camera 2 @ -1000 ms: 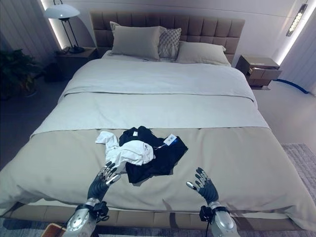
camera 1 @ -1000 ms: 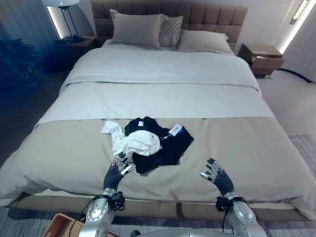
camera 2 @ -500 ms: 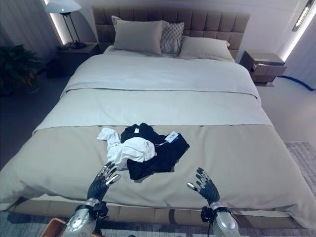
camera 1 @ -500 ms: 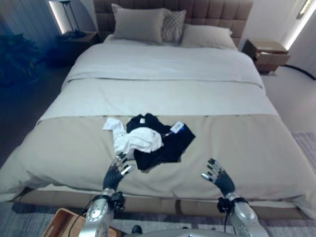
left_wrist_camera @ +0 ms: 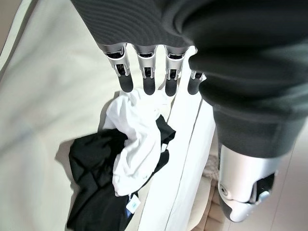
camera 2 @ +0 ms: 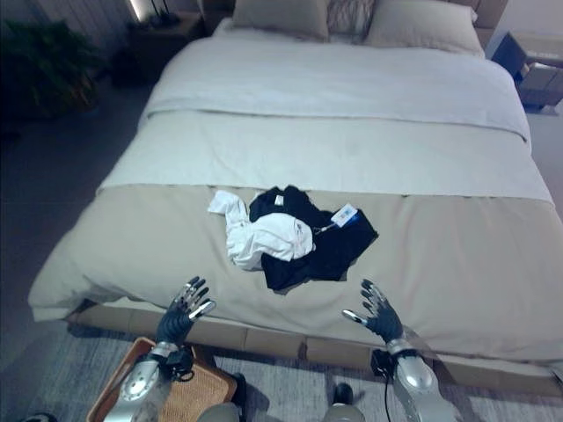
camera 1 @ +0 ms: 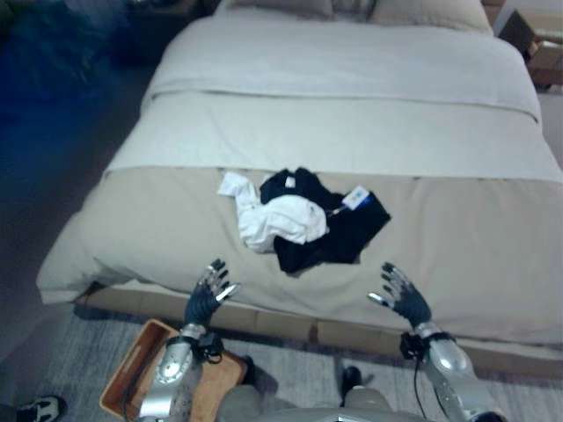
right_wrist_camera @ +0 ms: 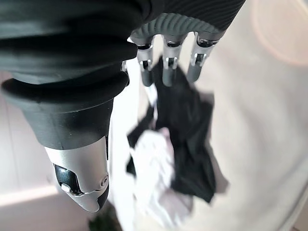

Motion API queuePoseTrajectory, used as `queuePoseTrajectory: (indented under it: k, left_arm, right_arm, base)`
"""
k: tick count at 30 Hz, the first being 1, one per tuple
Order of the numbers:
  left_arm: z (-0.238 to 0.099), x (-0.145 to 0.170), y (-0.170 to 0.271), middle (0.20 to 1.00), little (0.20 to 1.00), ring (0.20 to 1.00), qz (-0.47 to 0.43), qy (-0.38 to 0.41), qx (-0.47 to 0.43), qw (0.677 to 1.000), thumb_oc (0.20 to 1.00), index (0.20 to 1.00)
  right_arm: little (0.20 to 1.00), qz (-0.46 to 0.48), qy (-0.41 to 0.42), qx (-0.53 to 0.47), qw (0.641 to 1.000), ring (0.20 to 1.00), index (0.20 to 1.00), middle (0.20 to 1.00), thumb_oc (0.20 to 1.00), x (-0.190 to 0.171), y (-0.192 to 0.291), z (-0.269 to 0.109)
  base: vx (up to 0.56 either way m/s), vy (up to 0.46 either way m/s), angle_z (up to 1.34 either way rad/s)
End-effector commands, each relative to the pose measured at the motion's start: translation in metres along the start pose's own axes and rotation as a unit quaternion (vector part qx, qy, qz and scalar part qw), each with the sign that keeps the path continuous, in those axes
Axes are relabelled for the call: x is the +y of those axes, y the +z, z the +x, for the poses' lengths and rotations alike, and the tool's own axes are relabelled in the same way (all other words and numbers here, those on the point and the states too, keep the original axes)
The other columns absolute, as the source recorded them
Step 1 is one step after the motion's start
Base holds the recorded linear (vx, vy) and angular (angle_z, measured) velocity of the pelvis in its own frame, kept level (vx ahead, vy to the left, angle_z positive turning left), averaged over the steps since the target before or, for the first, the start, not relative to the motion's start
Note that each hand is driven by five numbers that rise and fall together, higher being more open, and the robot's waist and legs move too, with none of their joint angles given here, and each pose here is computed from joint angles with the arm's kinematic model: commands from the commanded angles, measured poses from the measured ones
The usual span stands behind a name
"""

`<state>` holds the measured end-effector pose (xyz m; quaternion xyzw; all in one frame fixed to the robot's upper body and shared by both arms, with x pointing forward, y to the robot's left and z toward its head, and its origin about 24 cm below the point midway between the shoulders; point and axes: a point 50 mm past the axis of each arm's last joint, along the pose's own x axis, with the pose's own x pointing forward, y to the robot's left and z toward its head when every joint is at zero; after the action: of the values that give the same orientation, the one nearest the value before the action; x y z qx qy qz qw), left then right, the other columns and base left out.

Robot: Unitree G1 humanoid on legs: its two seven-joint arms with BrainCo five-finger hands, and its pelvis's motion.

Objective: Pick up clothes into the bucket

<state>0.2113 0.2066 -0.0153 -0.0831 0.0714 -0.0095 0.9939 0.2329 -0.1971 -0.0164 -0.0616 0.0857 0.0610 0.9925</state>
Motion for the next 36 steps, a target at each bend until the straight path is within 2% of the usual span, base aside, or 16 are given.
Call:
queuePoseTrajectory:
  k: [1, 6, 8, 14, 16, 17, 25, 36]
  left_arm:
    - [0.008, 0.006, 0.035, 1.0, 1.0, 1.0, 0.014, 0.017, -0.096, 0.995, 1.0, 1.0]
    - [0.017, 0.002, 0.052, 1.0, 1.0, 1.0, 0.018, 0.024, -0.132, 0.991, 1.0, 1.0]
    - [0.023, -0.005, 0.059, 1.0, 1.0, 1.0, 0.021, 0.021, -0.147, 0.989, 1.0, 1.0]
    - [0.031, -0.018, 0.072, 1.0, 1.0, 1.0, 0.02, 0.012, -0.175, 0.984, 1.0, 1.0]
    - [0.034, -0.025, 0.08, 1.0, 1.0, 1.0, 0.02, 0.006, -0.19, 0.982, 1.0, 1.0]
    - [0.034, -0.025, 0.08, 1.0, 1.0, 1.0, 0.02, 0.006, -0.191, 0.981, 1.0, 1.0]
    - [0.038, -0.039, 0.089, 1.0, 1.0, 1.0, 0.025, -0.016, -0.209, 0.977, 1.0, 1.0]
    - [0.042, -0.045, 0.088, 1.0, 1.0, 1.0, 0.022, -0.03, -0.202, 0.979, 1.0, 1.0]
  right_arm:
    - [1.0, -0.077, -0.014, -0.137, 0.988, 1.0, 1.0, 1.0, 1.0, 0.0, 0.063, 0.029]
    - [1.0, -0.149, -0.04, -0.211, 0.965, 1.0, 1.0, 1.0, 1.0, 0.006, 0.106, 0.049]
    - [1.0, -0.194, -0.061, -0.259, 0.944, 1.0, 1.0, 1.0, 1.0, 0.009, 0.136, 0.06]
    - [1.0, -0.254, -0.126, -0.301, 0.91, 1.0, 1.0, 1.0, 1.0, 0.006, 0.173, 0.079]
    - [1.0, -0.289, -0.186, -0.321, 0.883, 1.0, 1.0, 1.0, 1.0, -0.006, 0.199, 0.087]
    - [1.0, -0.289, -0.186, -0.321, 0.882, 1.0, 1.0, 1.0, 1.0, -0.005, 0.2, 0.087]
    - [1.0, -0.404, -0.317, -0.381, 0.769, 1.0, 1.0, 1.0, 1.0, -0.039, 0.27, 0.086]
    - [1.0, -0.404, -0.35, -0.421, 0.733, 1.0, 1.0, 1.0, 1.0, -0.043, 0.324, 0.082]
  base:
    - [-0.13, 0.06, 0.12]
    - [-0.11, 0.041, 0.05]
    - [-0.11, 0.028, 0.01]
    - [-0.06, 0.013, 0.07]
    - [-0.04, -0.012, 0.1]
    - [-0.02, 0.002, 0.13]
    - [0.0, 0.01, 0.1]
    - [0.02, -0.002, 0.05]
